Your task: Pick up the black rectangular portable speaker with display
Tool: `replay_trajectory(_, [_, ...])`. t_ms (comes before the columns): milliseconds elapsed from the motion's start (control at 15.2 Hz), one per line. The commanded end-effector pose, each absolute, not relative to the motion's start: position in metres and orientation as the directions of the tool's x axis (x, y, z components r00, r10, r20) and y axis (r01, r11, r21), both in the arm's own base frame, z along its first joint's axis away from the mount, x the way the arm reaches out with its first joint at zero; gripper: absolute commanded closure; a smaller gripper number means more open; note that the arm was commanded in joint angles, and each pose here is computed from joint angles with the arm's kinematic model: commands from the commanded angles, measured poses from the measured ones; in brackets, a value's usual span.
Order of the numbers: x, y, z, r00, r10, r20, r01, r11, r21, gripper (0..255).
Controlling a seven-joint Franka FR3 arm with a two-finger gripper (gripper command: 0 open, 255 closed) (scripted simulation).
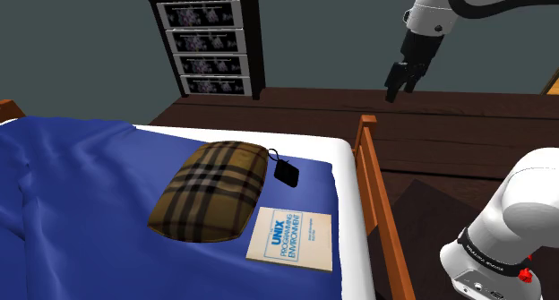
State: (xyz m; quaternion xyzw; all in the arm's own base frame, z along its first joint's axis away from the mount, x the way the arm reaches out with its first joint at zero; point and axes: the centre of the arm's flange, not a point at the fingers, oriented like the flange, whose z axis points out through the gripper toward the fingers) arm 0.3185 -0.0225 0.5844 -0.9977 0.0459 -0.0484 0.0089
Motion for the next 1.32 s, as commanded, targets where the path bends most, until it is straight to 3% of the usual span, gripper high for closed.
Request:
replay_trajectory(0, [0.318, -0.022, 0.584, 0.991, -0.093, 0.096, -0.091, -0.996, -0.022, 0])
replay_trajectory(1254, [0.455, 0.037, 0.41, 0.955, 0.059, 0.292, 0.111, -0.98, -0.164, 0])
